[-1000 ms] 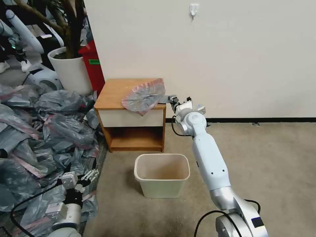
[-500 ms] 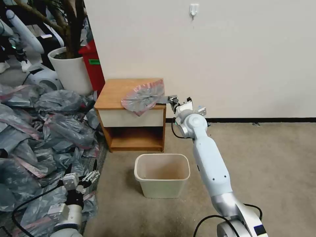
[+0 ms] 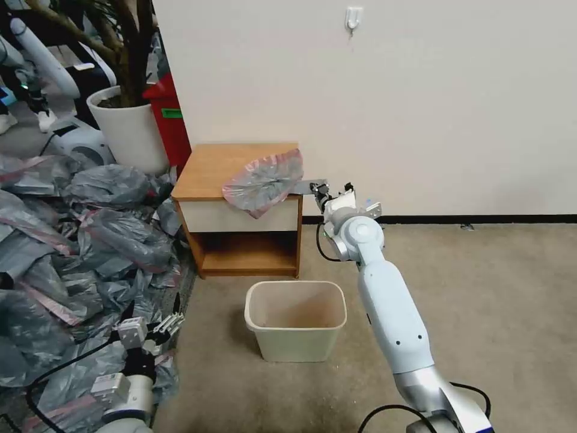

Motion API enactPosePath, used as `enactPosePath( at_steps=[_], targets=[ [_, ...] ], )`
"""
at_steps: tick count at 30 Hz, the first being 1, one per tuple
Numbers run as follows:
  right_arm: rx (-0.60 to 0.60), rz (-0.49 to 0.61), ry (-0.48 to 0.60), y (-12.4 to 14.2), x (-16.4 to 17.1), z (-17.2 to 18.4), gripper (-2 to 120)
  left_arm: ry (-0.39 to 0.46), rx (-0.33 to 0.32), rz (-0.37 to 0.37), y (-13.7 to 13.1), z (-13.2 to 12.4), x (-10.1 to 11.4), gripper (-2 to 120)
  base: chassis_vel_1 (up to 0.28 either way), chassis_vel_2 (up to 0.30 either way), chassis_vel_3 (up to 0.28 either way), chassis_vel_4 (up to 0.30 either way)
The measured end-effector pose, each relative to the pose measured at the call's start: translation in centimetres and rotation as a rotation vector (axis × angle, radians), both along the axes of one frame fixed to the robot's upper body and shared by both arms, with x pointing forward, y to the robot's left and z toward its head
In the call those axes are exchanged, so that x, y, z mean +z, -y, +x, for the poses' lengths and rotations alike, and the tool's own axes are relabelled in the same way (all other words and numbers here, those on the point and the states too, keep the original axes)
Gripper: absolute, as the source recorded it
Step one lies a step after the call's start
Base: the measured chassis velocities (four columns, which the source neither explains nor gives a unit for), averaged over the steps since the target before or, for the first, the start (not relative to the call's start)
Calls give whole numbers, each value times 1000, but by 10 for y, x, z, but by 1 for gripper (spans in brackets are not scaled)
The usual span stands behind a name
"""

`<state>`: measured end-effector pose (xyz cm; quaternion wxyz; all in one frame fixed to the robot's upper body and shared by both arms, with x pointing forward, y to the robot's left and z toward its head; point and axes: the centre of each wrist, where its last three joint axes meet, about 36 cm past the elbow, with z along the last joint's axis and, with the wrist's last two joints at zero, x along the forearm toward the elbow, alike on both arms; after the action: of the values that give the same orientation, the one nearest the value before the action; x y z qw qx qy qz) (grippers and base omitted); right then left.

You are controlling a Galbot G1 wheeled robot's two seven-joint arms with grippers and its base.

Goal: Pick up the garbage bag from the table and place it over the trash can.

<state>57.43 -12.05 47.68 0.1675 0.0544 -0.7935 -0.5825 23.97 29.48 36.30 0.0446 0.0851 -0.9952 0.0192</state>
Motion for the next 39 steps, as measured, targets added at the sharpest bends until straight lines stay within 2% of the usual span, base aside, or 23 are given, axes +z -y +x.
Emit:
enactPosePath(
  at_steps=[6, 9, 11, 13, 14, 16, 18, 20, 23, 31, 39],
  targets=[
    [15, -24, 37, 7, 3, -28, 0, -2, -1, 3, -2, 2, -2, 100, 0, 0, 0, 0],
    [44, -36, 70, 13, 10, -69, 0, -2, -5, 0, -1, 5, -4, 100, 0, 0, 0, 0],
    [53, -39, 67, 13, 9, -78, 0, -2, -6, -1, -1, 5, -5, 100, 0, 0, 0, 0],
    [78, -39, 46, 11, 2, -109, 0, -1, -8, -3, 0, 7, -6, 100, 0, 0, 0, 0],
    [96, -32, 22, 6, -4, -129, 0, 0, -9, -5, 1, 8, -6, 100, 0, 0, 0, 0],
    [107, -31, 2, 3, -8, -142, 0, 1, -9, -7, 2, 9, -7, 100, 0, 0, 0, 0],
    [143, -28, -39, -11, -17, -176, 0, 3, -10, -11, 3, 9, -7, 100, 0, 0, 0, 0],
    [154, -32, -51, -16, -20, -186, 0, 4, -10, -13, 4, 10, -7, 100, 0, 0, 0, 0],
    [194, -48, -121, -41, -40, -227, 0, 5, -8, -15, 6, 9, -8, 100, 0, 0, 0, 0],
    [209, -125, -173, -53, -65, -256, 0, 13, -2, -12, 6, 5, -9, 100, 0, 0, 0, 0],
    [180, -251, -162, -56, -89, -260, 0, 16, -4, -15, 9, 3, -11, 100, 0, 0, 0, 0]
  ],
)
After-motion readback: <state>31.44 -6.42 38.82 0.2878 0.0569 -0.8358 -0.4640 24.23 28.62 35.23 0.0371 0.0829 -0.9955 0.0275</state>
